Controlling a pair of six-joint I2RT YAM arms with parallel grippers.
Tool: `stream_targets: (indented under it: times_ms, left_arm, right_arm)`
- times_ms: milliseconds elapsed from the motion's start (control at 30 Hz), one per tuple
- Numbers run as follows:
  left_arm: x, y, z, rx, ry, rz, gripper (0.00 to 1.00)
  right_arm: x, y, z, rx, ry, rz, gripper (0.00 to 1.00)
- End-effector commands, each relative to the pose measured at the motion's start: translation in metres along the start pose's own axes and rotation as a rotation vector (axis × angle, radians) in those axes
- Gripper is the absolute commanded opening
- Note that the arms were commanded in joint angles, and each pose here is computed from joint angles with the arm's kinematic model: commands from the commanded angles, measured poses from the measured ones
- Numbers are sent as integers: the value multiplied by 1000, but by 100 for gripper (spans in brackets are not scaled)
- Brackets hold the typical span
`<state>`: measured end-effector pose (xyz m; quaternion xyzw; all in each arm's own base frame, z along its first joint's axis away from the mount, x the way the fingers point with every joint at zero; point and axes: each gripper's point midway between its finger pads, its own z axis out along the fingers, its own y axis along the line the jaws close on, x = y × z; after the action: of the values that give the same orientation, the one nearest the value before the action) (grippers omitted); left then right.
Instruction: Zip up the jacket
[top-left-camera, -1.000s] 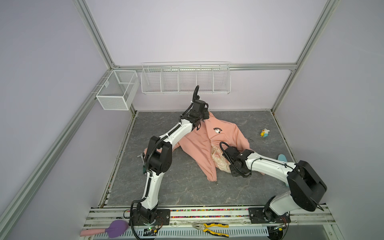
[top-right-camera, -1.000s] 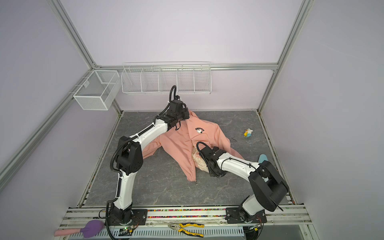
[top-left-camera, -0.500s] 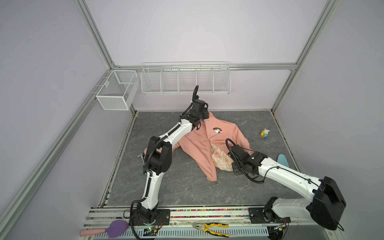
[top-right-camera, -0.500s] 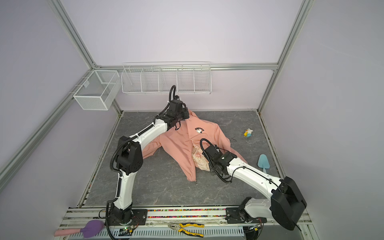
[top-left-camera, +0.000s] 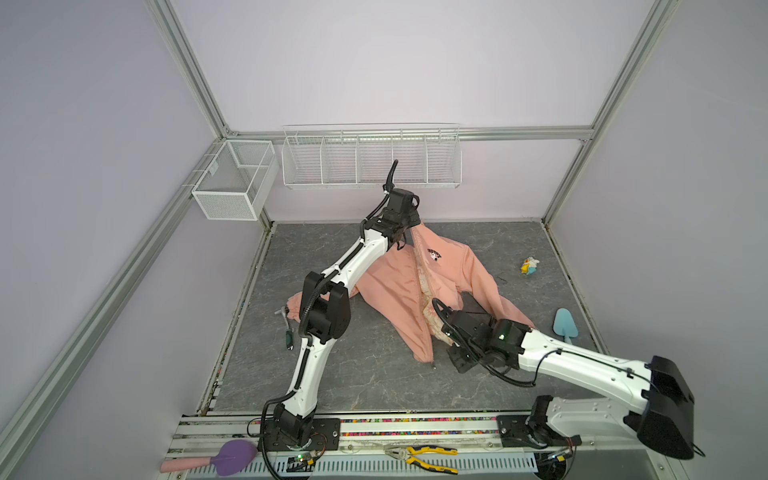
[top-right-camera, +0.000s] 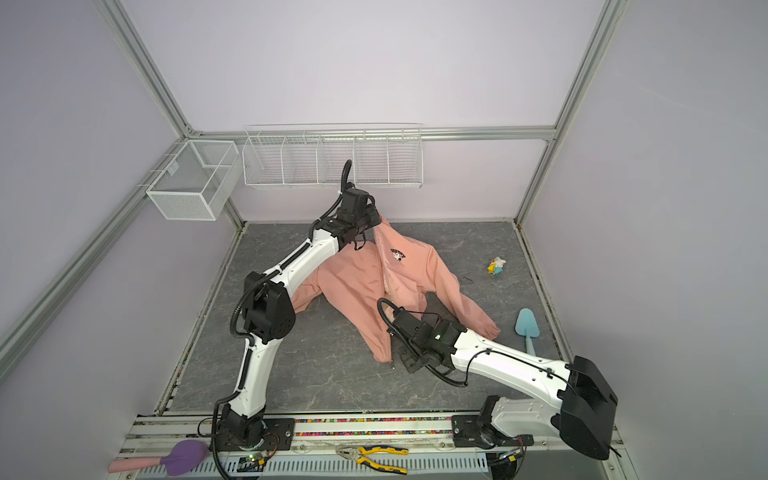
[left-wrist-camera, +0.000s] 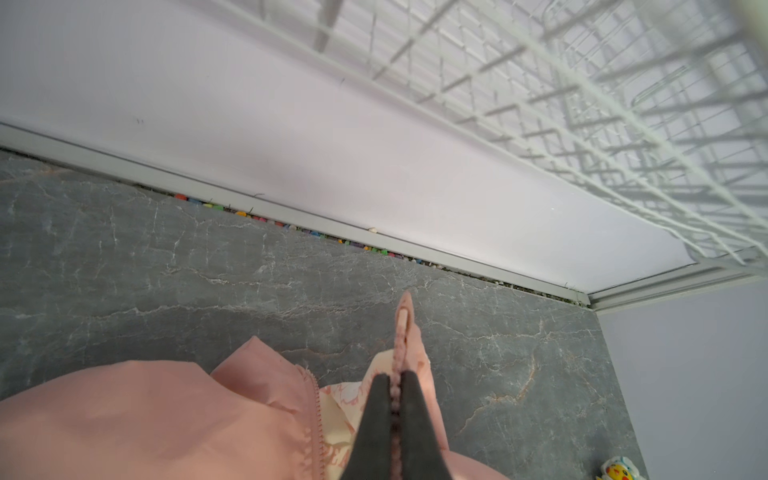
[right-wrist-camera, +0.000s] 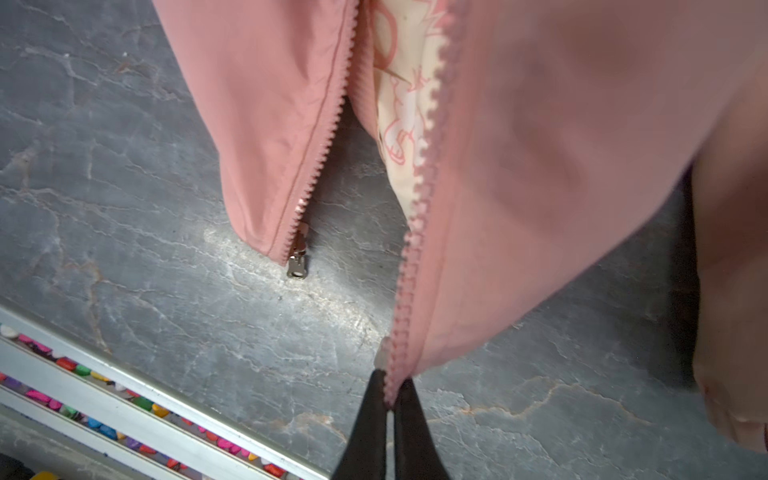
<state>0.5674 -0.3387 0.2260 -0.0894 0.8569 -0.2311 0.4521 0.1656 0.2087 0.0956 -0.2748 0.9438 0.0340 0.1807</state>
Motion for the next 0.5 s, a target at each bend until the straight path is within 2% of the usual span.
stream_targets:
  times_ms: [0,433,467]
  left_arm:
    - [1,21,10,-91,7,-35,0]
    - [38,48,34,-171,91,7,0]
    - [40,50,34,-176,95,12,11]
  right_arm:
    - [6,11,10,-20,39,-35,7]
    - [-5,40,42,-98,58,15,7]
    - [-4,42,44,-103,65,15,7]
